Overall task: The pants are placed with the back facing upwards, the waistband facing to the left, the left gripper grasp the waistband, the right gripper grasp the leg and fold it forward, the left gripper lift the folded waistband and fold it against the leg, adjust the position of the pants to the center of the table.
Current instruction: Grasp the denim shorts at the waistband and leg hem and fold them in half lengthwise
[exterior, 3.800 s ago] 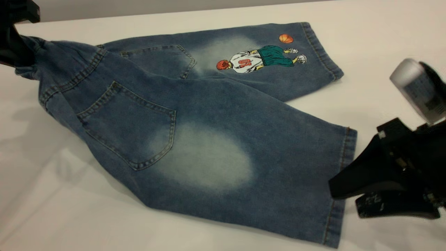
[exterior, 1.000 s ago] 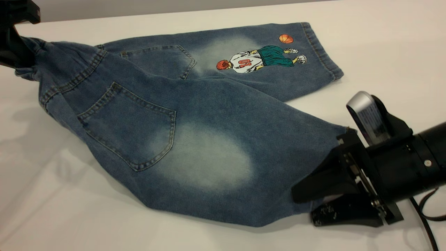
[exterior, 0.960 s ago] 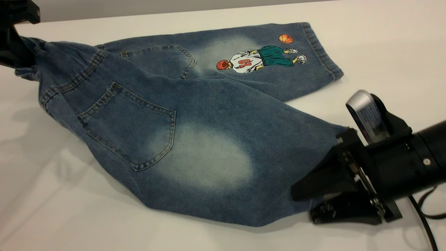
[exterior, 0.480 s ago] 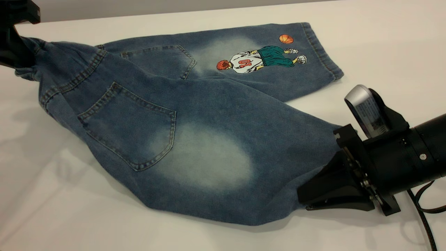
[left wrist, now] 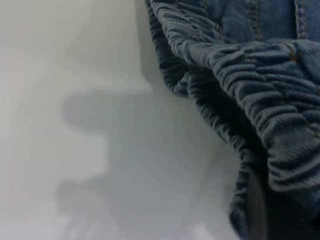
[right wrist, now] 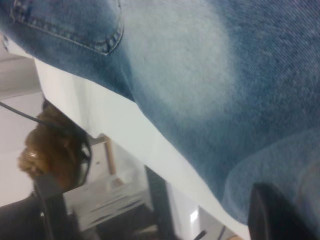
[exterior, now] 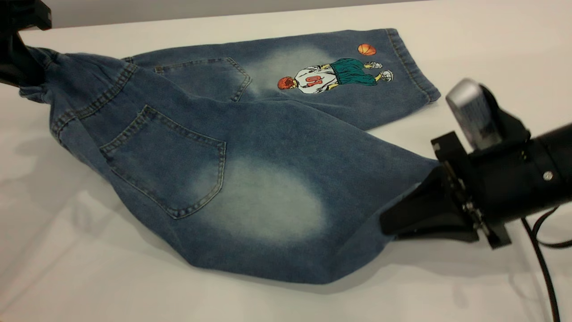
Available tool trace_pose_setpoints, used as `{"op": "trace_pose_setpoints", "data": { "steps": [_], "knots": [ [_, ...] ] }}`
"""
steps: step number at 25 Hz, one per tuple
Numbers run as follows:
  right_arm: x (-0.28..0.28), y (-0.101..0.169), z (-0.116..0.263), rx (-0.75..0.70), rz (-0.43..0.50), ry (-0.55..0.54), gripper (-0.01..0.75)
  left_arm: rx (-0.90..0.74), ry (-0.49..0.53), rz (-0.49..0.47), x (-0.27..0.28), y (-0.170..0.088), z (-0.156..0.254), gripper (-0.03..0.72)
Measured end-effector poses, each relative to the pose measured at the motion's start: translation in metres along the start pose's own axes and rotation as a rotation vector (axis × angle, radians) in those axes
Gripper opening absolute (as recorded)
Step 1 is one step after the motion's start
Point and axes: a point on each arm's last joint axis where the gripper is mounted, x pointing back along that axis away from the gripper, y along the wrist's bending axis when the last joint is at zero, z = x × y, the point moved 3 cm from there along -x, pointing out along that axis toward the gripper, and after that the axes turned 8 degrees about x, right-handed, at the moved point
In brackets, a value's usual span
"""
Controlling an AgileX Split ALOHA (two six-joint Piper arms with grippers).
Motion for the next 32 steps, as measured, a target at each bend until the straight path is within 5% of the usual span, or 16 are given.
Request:
{"op": "trace_pose_setpoints", "data": {
  "steps": [7,21,32],
  "knots": [
    [0.019,0.010,-0.018,0.116,0.153,-0.066,0.013,0.016,-0.009,0.007,0.000,-0.001,-0.001,0.073],
    [0.032,0.034,-0.076,0.283,0.178,-0.202,0.012,-0.015,-0.139,0.062,0.001,-0.019,-0.012,0.073],
    [0.078,0.069,-0.101,0.420,0.385,-0.373,0.012,-0.053,-0.187,0.114,0.012,-0.045,-0.033,0.073]
  ]
}}
